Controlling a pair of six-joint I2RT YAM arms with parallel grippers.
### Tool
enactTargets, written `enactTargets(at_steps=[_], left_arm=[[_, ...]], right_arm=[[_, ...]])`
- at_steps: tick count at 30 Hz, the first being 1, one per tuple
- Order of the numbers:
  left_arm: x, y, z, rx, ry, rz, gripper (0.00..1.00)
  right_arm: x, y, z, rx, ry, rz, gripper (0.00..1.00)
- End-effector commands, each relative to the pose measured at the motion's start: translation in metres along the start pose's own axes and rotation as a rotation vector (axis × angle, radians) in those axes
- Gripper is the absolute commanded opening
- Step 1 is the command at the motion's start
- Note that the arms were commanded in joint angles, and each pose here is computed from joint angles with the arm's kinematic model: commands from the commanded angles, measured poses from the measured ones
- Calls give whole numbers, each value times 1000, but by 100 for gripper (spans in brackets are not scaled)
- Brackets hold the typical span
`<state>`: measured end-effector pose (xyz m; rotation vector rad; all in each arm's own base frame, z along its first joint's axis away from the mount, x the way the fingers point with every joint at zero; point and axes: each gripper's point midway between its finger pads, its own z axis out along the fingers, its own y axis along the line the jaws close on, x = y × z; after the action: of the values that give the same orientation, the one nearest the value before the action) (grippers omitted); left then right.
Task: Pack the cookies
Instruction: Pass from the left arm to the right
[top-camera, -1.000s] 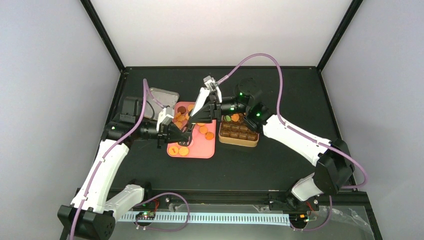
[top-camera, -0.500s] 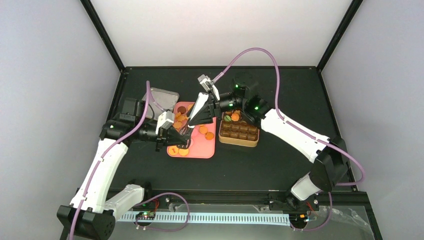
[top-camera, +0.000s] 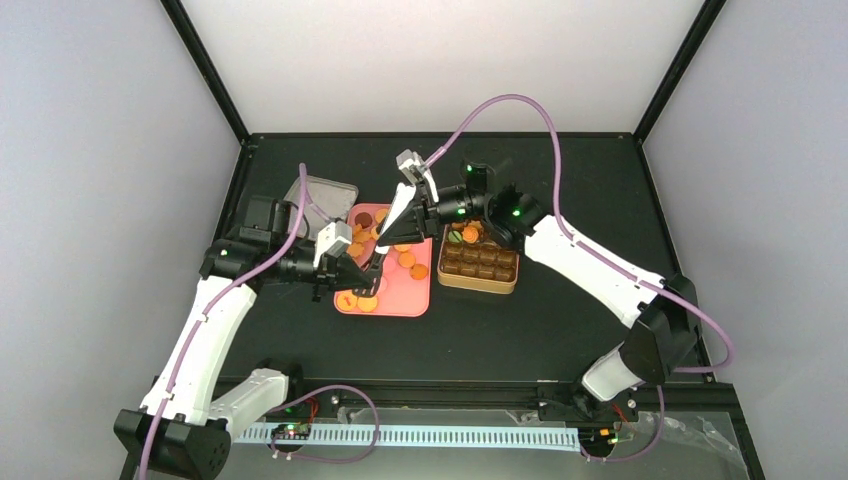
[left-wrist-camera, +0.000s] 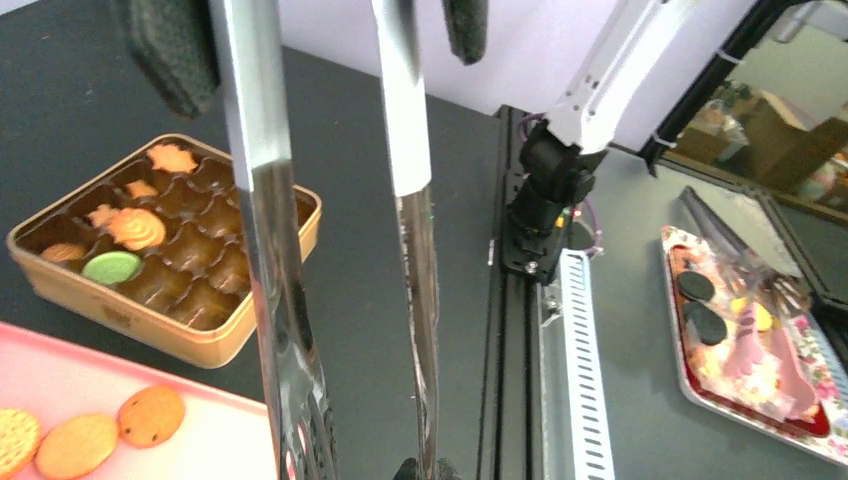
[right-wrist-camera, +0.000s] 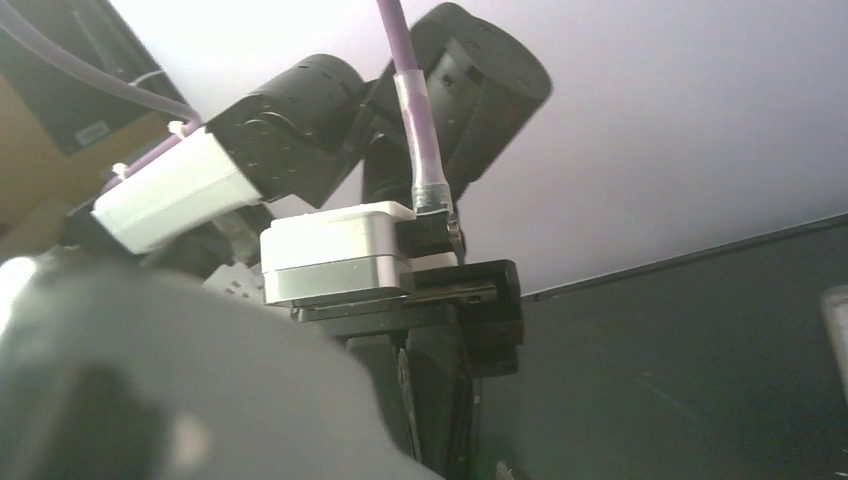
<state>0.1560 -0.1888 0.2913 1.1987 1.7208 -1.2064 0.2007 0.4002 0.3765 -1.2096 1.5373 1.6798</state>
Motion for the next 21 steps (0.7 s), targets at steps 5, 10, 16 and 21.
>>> enactTargets(at_steps=[5, 10, 16, 21], left_arm=[[-16, 33, -8, -213, -8, 119, 3], [-18, 36, -8, -219, -18, 95, 28], [-15, 49, -15, -308, 36, 42, 56], [-5, 83, -34, -508, 117, 25, 58]], right_arm=[[-11, 1, -12, 137, -52, -28, 41], [-14, -3, -17, 181, -116, -39, 36], [-19, -24, -41, 427, -150, -113, 39], [-12, -48, -71, 666, -150, -162, 39]])
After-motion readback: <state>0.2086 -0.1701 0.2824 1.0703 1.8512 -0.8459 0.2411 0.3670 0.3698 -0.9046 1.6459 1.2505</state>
